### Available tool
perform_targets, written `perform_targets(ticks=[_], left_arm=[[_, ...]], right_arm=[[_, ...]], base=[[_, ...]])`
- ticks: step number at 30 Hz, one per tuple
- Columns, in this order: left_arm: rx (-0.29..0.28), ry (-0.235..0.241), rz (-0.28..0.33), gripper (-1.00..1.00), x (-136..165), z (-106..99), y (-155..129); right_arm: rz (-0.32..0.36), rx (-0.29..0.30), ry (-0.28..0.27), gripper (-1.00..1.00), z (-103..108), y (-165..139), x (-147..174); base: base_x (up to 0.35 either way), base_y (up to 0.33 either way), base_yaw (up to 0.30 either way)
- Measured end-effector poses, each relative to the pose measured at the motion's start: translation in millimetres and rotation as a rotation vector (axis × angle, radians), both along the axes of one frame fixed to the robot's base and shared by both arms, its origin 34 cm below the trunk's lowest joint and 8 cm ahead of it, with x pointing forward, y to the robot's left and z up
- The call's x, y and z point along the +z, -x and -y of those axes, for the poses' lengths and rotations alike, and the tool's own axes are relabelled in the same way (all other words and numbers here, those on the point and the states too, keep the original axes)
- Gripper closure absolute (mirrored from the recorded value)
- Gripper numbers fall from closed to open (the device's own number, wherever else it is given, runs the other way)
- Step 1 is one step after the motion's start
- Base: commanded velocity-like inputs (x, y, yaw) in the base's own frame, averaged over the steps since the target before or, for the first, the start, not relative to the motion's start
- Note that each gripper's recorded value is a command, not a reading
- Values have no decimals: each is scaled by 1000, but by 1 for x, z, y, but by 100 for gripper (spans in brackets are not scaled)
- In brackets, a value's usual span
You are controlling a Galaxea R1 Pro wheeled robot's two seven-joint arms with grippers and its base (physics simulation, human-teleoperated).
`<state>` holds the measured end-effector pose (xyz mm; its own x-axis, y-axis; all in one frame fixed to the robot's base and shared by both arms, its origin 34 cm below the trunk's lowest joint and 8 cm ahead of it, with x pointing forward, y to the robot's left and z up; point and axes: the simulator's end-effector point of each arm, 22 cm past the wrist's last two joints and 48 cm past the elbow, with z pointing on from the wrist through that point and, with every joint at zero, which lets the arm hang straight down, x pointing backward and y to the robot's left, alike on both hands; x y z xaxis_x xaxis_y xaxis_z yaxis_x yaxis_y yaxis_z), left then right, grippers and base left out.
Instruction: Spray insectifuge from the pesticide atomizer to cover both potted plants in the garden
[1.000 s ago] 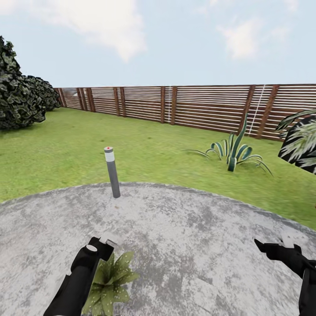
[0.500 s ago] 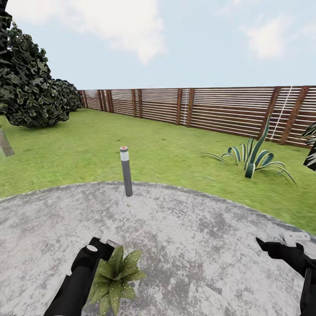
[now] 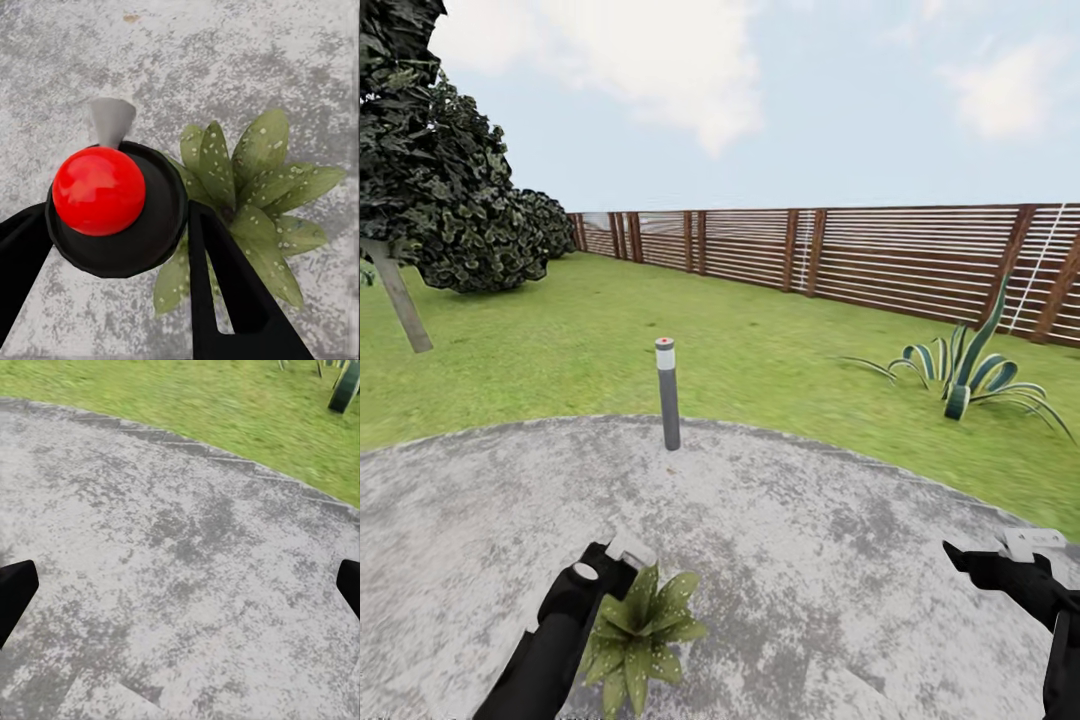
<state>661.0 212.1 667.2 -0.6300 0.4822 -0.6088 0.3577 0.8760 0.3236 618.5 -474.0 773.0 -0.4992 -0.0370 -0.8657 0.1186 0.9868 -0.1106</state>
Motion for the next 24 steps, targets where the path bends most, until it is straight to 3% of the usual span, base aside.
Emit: perform_targets(ticks=[5,18,20,24], left_arm=[[11,75,11,100,5,10,-2],[27,84,31,100,15,6,-3],[72,92,31,100,14,-11,-2],[235,128,65,100,24,-72,0]], right_arm=[[7,0,0,-100,0,0,3],[26,0,-1,-100,0,1,12],[29,0,-1,-100,0,1,14],[34,0,-1,-100,0,1,17]], base=[[-180,-224,98],[-174,-292,90],[-159,-312,82],[-154,-315,79]])
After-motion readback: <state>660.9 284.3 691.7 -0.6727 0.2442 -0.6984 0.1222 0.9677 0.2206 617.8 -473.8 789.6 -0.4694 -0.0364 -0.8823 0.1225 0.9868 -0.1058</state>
